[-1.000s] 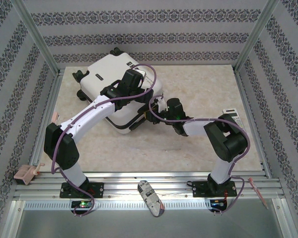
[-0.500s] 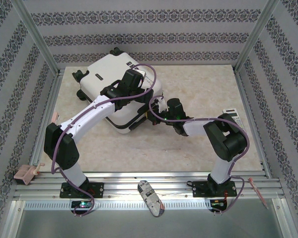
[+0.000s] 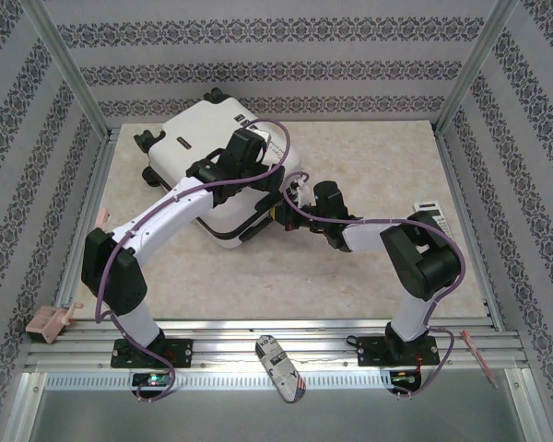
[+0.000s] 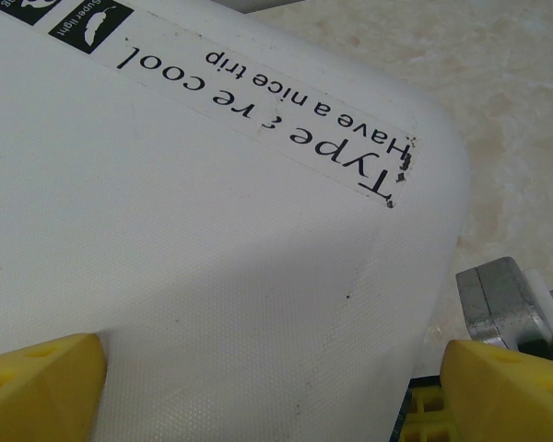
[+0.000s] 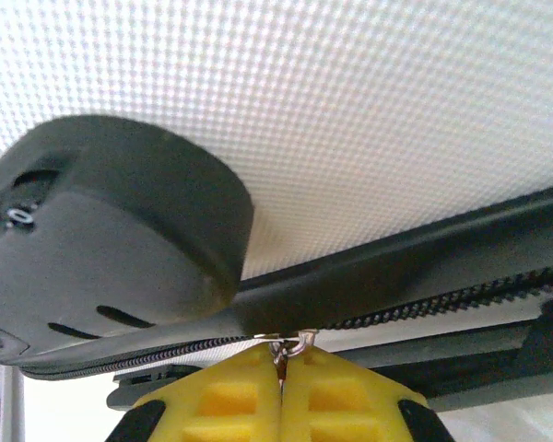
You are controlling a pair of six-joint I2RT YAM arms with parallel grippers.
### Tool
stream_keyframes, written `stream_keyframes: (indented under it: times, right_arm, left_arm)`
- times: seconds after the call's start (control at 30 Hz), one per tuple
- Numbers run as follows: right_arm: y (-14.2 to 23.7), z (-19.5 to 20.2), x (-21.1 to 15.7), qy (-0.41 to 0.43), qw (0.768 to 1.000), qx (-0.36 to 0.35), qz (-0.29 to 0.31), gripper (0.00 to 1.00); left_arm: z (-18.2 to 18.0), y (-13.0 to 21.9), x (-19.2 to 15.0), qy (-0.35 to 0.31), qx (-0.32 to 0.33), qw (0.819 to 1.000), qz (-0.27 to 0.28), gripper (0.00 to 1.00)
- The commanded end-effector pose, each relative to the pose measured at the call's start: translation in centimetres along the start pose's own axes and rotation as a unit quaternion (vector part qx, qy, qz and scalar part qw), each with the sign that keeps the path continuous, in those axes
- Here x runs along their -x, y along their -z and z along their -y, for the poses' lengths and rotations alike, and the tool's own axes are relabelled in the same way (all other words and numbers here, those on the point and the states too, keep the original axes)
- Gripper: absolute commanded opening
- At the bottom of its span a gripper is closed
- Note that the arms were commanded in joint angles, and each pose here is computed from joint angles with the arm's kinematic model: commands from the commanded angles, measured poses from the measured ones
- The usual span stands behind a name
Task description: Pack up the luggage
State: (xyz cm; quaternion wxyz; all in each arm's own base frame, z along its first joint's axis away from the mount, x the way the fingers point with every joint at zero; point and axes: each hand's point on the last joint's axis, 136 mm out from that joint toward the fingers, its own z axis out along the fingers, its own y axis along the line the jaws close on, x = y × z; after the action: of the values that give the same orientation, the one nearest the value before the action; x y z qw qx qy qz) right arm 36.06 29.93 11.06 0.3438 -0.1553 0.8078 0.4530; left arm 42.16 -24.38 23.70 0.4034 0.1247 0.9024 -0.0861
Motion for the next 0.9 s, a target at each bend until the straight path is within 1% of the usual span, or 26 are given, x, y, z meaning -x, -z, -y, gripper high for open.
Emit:
stream_keyframes:
  times: [0.0, 0.07, 0.13, 0.23, 0.37, 0.47, 0.6, 0.87]
  right_arm:
    - [1.0, -1.0, 2.2, -0.005, 1.000, 0.008, 0.029, 0.00]
    - [1.6, -0.1, 2.5, -0.032, 0.999, -0.010, 0.041, 0.00]
    - [2.4, 0.5, 3.0, -0.068, 0.996, -0.013, 0.060, 0.00]
    - [2.8, 0.3, 3.4, -0.095, 0.992, -0.009, 0.078, 0.00]
    - [3.1, 0.5, 4.3, -0.106, 0.989, -0.013, 0.105, 0.00]
    - [3.0, 0.2, 5.2, -0.105, 0.988, -0.001, 0.113, 0.00]
    - [2.2, -0.7, 5.3, -0.088, 0.991, 0.019, 0.100, 0.00]
    - [0.3, -2.1, 2.0, -0.065, 0.996, 0.042, 0.053, 0.00]
  left_arm:
    - [0.2, -0.8, -2.0, 0.001, 0.002, 1.000, -0.029, 0.94]
    - [-0.4, -1.0, -2.6, 0.001, 0.018, 0.999, -0.036, 0.94]
    - [-1.0, -1.1, -3.2, 0.002, 0.034, 0.999, -0.042, 0.94]
    - [-1.2, -1.2, -4.0, 0.003, 0.037, 0.998, -0.049, 0.93]
    - [-1.5, -1.3, -4.7, 0.004, 0.042, 0.998, -0.055, 0.93]
    - [-1.6, -1.3, -5.0, 0.003, 0.044, 0.997, -0.059, 0.93]
    - [-1.7, -1.1, -4.9, 0.002, 0.044, 0.997, -0.058, 0.93]
    - [-1.5, -1.0, -4.9, 0.003, 0.040, 0.998, -0.056, 0.93]
